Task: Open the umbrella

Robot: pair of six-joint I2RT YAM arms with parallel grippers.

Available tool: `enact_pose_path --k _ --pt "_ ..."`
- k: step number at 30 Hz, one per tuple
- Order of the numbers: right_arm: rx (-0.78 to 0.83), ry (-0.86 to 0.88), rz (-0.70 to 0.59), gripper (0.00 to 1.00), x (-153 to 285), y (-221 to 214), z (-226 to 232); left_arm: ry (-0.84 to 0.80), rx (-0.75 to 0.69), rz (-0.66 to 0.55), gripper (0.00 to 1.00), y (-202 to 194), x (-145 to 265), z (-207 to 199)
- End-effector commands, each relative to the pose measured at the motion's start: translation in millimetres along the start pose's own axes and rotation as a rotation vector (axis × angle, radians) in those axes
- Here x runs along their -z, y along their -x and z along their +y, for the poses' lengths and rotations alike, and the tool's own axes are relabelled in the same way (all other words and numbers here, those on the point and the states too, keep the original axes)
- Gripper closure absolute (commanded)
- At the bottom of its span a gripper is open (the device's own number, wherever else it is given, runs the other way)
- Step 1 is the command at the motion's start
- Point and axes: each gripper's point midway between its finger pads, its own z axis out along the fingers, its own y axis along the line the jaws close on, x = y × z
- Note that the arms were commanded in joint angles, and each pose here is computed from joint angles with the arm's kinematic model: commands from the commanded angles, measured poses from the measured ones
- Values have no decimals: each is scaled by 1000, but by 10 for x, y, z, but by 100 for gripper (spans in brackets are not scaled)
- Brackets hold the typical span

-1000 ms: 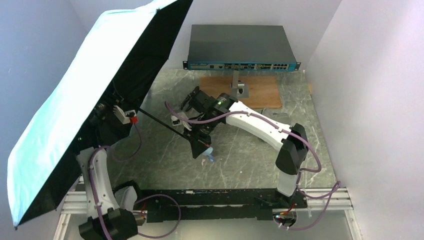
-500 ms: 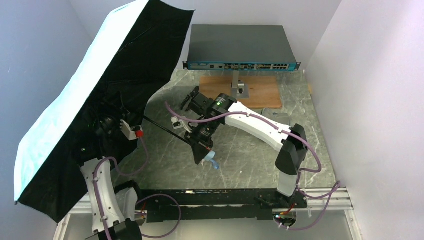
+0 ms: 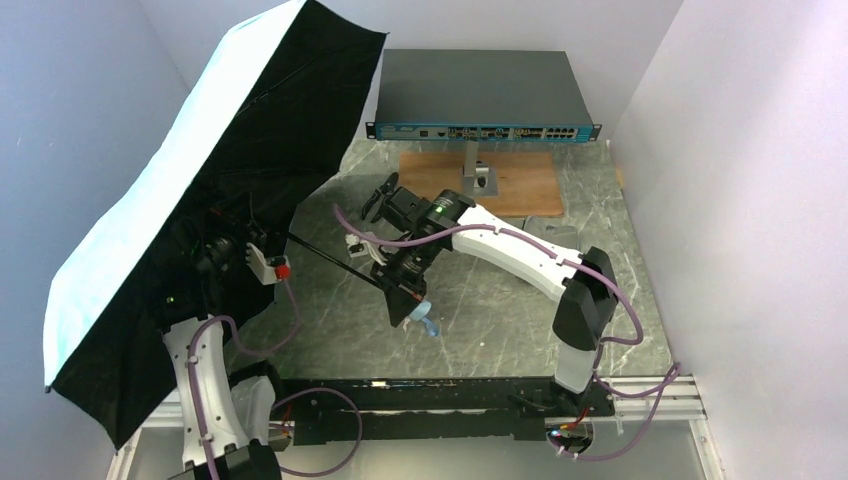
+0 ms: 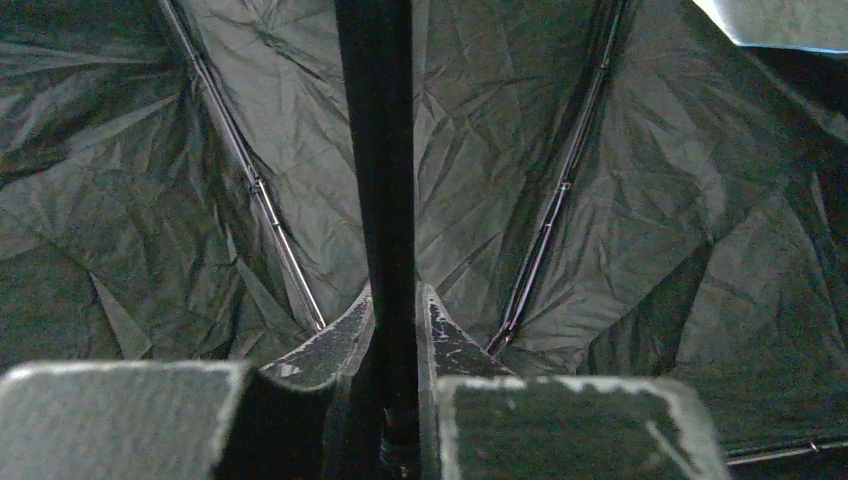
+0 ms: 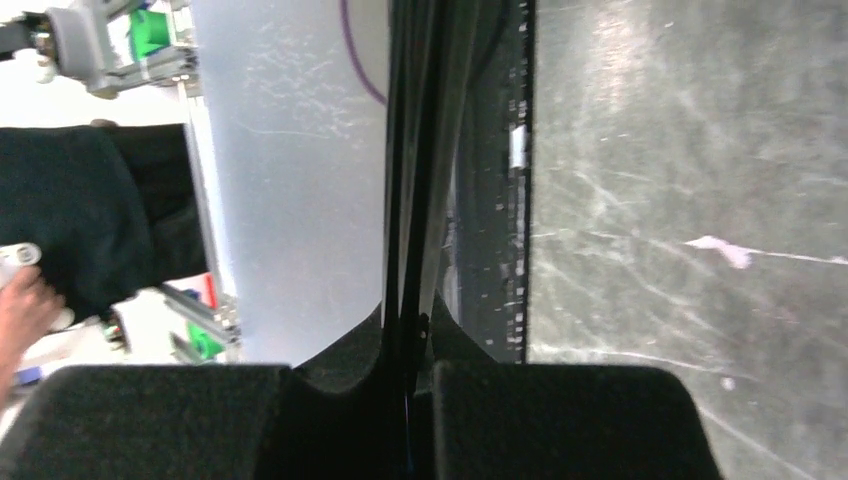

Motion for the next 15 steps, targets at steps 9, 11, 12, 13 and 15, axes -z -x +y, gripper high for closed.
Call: enact_pose_path --k 9,11,12,13,15 --pt "123 -100 387 100 154 -1163 -259 107 -304 710 85 -1812 401 677" --pt "115 -105 425 100 170 -1274 -283 118 -343 776 85 -1985 475 766" --pt "110 -110 439 100 175 -1314 -292 120 -354 805 85 -2056 509 801" --pt "106 -113 449 100 180 -1343 -301 129 -366 838 84 -2125 549 849" --pt "99 -107 462 100 182 -1392 -291 137 -374 888 84 -2247 606 892"
